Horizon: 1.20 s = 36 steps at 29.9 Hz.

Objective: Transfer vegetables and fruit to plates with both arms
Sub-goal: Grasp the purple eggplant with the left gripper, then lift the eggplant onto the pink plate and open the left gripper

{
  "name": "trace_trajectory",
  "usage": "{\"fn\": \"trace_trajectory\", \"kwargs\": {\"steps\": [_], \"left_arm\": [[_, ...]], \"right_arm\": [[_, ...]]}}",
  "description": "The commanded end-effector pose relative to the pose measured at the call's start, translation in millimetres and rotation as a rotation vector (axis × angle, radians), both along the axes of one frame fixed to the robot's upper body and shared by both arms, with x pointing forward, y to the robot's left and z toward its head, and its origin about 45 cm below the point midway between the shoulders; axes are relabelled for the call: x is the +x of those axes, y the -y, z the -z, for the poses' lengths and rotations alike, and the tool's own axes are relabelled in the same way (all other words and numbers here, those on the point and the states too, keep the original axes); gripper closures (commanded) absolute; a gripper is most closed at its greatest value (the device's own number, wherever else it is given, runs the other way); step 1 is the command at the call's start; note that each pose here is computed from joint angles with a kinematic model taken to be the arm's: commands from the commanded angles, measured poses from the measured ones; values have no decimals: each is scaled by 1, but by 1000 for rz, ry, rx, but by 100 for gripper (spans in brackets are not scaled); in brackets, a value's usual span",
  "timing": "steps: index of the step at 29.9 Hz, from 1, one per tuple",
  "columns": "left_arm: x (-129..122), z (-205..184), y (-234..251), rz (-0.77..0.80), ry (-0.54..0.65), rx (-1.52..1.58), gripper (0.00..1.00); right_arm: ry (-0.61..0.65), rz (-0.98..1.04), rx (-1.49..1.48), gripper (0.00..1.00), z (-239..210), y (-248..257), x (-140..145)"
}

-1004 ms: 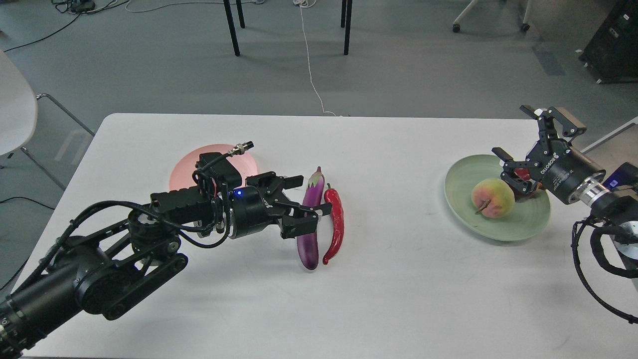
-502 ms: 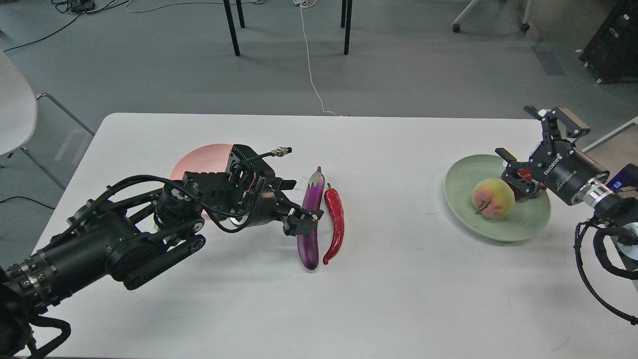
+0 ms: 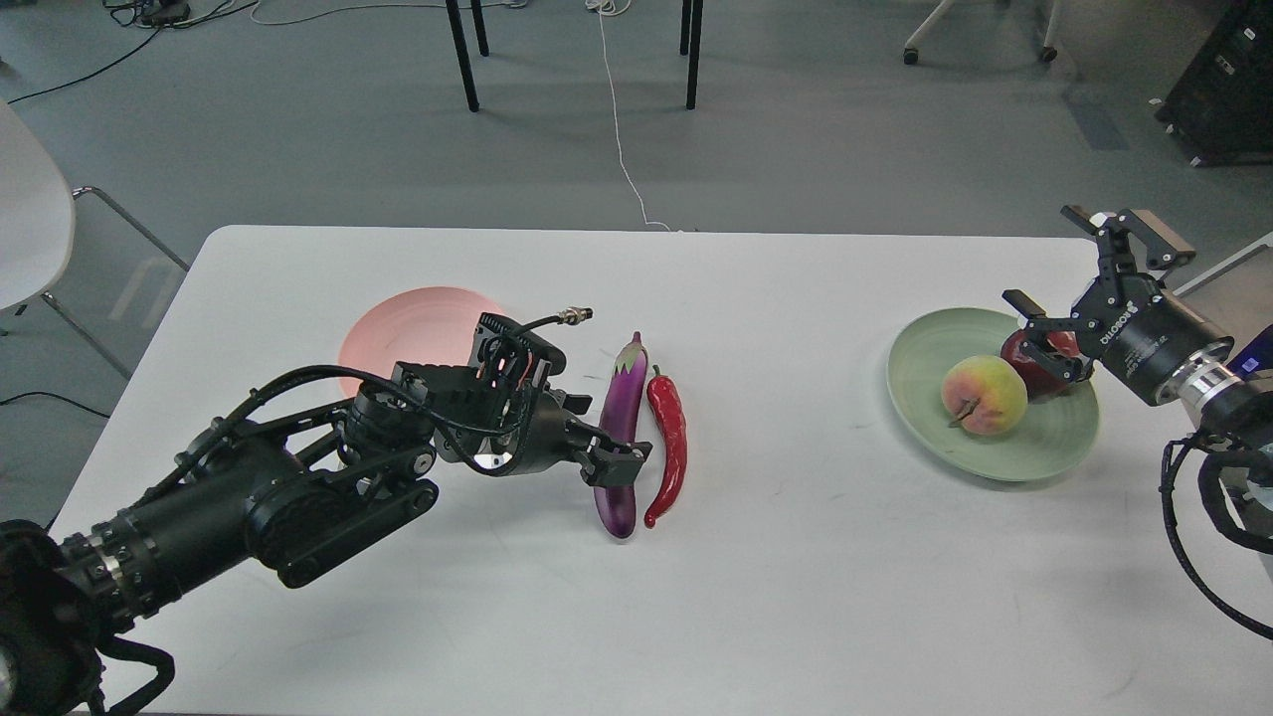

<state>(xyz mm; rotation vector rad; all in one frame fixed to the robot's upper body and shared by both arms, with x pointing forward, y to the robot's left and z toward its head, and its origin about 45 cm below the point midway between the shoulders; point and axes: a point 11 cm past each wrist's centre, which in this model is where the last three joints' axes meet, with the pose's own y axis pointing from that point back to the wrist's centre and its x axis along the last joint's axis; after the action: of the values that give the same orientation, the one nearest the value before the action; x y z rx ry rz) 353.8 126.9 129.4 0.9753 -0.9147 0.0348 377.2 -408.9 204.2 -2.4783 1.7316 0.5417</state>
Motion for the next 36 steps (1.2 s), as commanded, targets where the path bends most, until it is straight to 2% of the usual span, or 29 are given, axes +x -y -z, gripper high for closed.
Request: {"fn": "trace_trajectory", "kwargs": {"steps": [1, 13, 14, 16, 20, 25, 31, 36], "left_arm": [[0, 3, 2, -2, -6, 3, 2], [1, 10, 7, -17, -22, 5, 7], [1, 11, 7, -18, -24, 4, 11], [1, 13, 4, -22, -29, 12, 25], [3, 12, 3, -24, -26, 16, 63], [5, 11, 2, -28, -17, 27, 80], [9, 8, -2, -58, -13, 22, 81], [24, -4, -19, -124, 1, 11, 81]], "right_arm": [[0, 1, -1, 2, 0, 0, 0], [2, 1, -2, 2, -1, 1, 0], [0, 2, -2, 2, 0, 1, 0], [1, 4, -4, 2, 0, 2, 0], [1, 4, -4, 2, 0, 2, 0], [1, 8, -8, 2, -1, 5, -1], [-1, 7, -8, 2, -1, 5, -1], [0, 7, -7, 2, -1, 5, -1]]}}
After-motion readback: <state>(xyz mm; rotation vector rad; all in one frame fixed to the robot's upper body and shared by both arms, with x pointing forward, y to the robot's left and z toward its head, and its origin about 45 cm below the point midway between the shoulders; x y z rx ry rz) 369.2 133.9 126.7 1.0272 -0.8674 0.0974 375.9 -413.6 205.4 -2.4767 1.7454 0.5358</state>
